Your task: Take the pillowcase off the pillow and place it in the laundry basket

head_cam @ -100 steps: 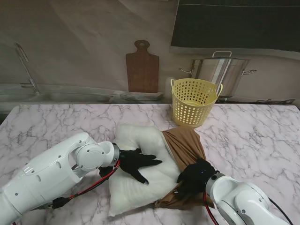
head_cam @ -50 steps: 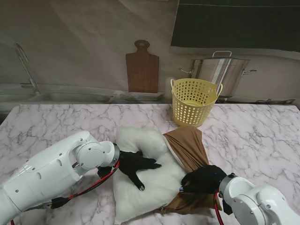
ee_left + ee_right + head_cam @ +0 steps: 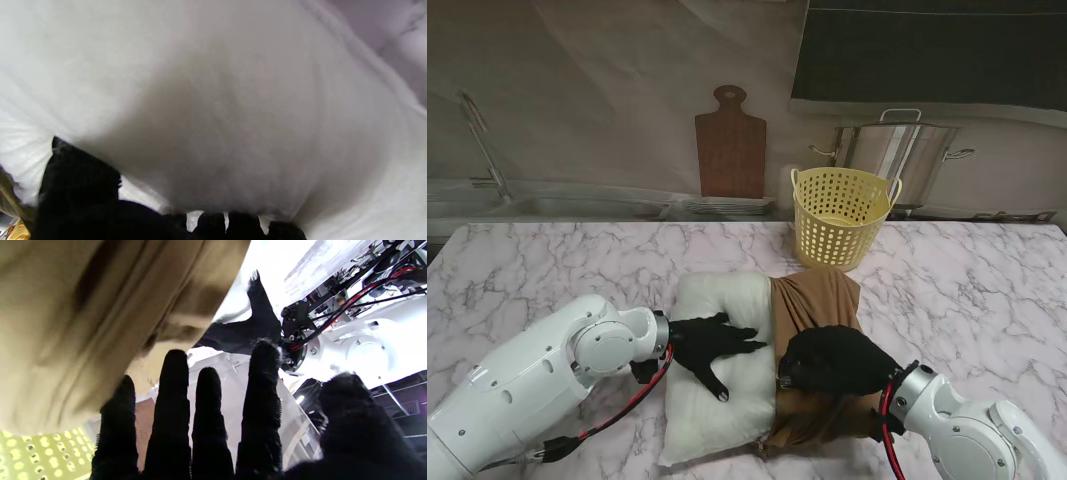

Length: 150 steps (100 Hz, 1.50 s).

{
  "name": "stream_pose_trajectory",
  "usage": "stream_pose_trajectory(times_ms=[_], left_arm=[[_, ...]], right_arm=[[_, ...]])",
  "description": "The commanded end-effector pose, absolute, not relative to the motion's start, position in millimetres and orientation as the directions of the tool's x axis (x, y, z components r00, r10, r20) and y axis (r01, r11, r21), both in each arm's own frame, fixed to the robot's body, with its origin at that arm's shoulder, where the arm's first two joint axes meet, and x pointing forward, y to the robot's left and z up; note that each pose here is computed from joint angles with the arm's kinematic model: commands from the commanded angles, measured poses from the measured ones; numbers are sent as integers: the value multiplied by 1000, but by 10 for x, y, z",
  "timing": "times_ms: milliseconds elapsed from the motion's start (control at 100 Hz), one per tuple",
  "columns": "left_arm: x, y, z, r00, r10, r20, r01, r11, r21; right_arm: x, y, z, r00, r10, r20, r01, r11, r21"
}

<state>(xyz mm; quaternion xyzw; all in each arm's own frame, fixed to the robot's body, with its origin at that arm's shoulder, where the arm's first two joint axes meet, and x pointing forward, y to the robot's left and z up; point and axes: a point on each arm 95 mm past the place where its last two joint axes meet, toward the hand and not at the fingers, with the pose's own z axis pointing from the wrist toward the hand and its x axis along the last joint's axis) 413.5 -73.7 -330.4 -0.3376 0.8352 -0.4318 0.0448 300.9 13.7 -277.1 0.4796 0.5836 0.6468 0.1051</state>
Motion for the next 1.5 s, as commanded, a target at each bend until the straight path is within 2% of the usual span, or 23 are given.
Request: stream_pose_trajectory(times_ms=[0,50,170,290,420,630,840,1030,1220,1490], left_arm=[[4059,-604,-3534,-749,-627,215,-564,433,-704],[4060,-602,-3518,-752,-624,212,-556,429,-712],[4060,-595,-3497,-757,-620,206,-546,425,-722],[4062,-595,-3494,-756,-620,210,-547,422,-723],[4068,-594,-3499,-751,-623,218,-558,423,-714],[4066,-571,-3503,-738,-636,223,-577,424,-698],[4072,-534,-3503,-731,-646,219,-594,444,-670],[4073,-492,-3492,-725,-656,211,-611,470,-637],[4070,-482,-3472,-726,-657,204,-614,484,-624],[4061,-467,-3480,-722,-662,202,-627,501,-596]], right_arm=[[3047,181,-2636,-544,698,466,378,-292,879],[3097,195,-2586,-561,711,424,328,-280,902],[3296,181,-2509,-586,780,220,216,-111,970],[3513,213,-2505,-568,809,154,237,-19,971],[3677,297,-2534,-586,810,29,206,114,972],[3820,473,-2666,-631,775,-12,234,206,950],[3858,512,-2867,-647,762,-40,297,299,907],[3875,335,-3000,-609,777,-162,314,423,850],[3763,76,-2932,-512,828,-228,298,420,858],[3669,-298,-2920,-370,878,-305,374,441,816]])
